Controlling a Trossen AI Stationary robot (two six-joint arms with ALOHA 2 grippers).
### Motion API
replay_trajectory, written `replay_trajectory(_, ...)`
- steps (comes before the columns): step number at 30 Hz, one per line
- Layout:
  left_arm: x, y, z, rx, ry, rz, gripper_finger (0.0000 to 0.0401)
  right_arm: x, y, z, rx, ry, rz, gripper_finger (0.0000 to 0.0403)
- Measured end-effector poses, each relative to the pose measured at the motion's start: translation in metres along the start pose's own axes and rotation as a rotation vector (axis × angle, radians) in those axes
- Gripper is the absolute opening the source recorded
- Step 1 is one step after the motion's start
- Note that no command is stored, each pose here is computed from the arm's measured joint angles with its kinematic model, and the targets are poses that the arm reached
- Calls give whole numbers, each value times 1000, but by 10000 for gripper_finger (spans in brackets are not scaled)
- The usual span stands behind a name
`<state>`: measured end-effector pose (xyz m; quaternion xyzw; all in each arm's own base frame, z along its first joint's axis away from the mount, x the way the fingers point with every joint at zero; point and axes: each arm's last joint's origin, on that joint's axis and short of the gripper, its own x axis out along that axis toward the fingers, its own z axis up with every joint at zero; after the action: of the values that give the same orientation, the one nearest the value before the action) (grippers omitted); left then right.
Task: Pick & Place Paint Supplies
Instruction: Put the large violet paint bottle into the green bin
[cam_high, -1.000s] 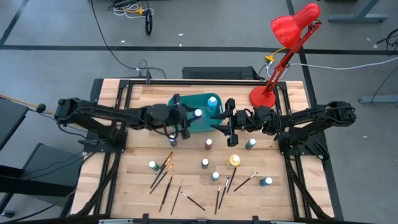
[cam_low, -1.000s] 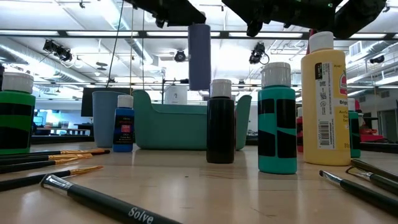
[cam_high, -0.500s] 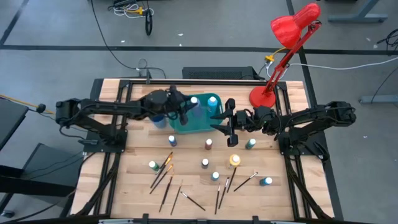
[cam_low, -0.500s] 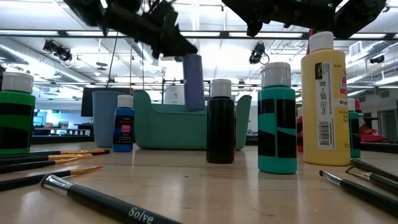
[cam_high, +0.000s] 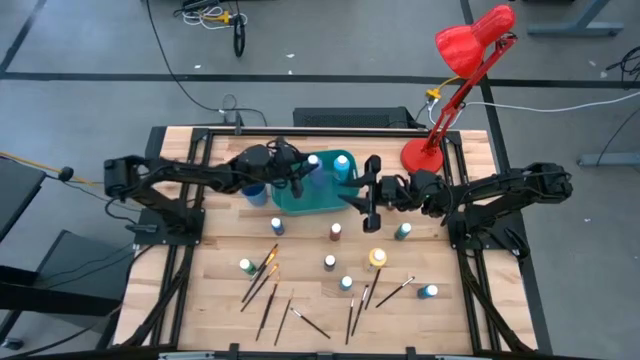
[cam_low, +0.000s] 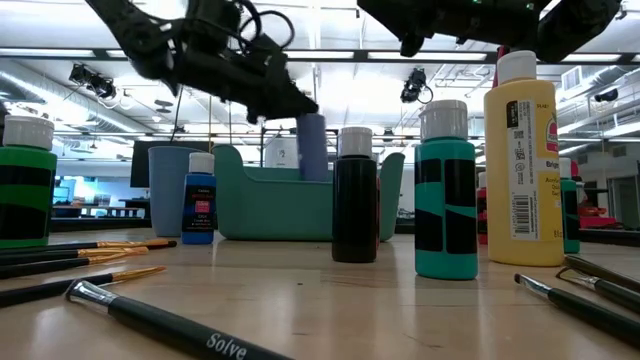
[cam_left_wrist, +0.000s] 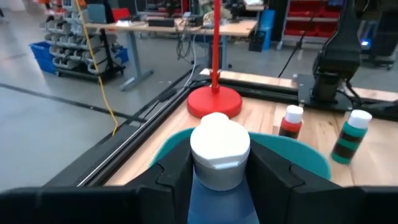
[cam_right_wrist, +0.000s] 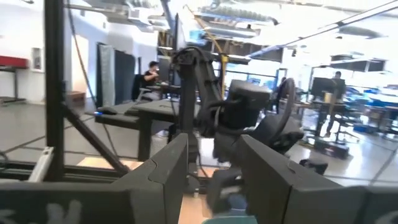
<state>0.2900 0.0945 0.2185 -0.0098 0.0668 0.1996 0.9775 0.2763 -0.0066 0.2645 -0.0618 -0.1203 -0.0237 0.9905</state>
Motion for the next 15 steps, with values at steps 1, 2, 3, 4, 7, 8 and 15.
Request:
replay_trajectory(1, 4, 1, -5, -1, 4, 14, 136, 0, 0, 0, 0, 2, -6, 149)
replay_trajectory(2, 7, 2, -10, -1, 11, 30, 137, 0, 0, 0, 0, 3, -7, 149)
replay_trajectory(3, 10, 3, -14, 3, 16, 45, 137, 0, 0, -1, 0, 6, -8, 149)
replay_trajectory(4, 13, 6, -18, 4, 27, 58, 136, 0, 0, -1, 0, 8, -8, 149)
replay_trajectory(7, 20, 11, -30, -19, 48, 77, 131, 0, 0, -1, 0, 8, -7, 149)
replay_trajectory(8, 22, 12, -33, -29, 51, 83, 130, 0, 0, -1, 0, 8, -7, 149)
replay_trajectory(15, 36, 17, -44, -21, 10, 82, 137, 0, 0, -1, 0, 7, -7, 149)
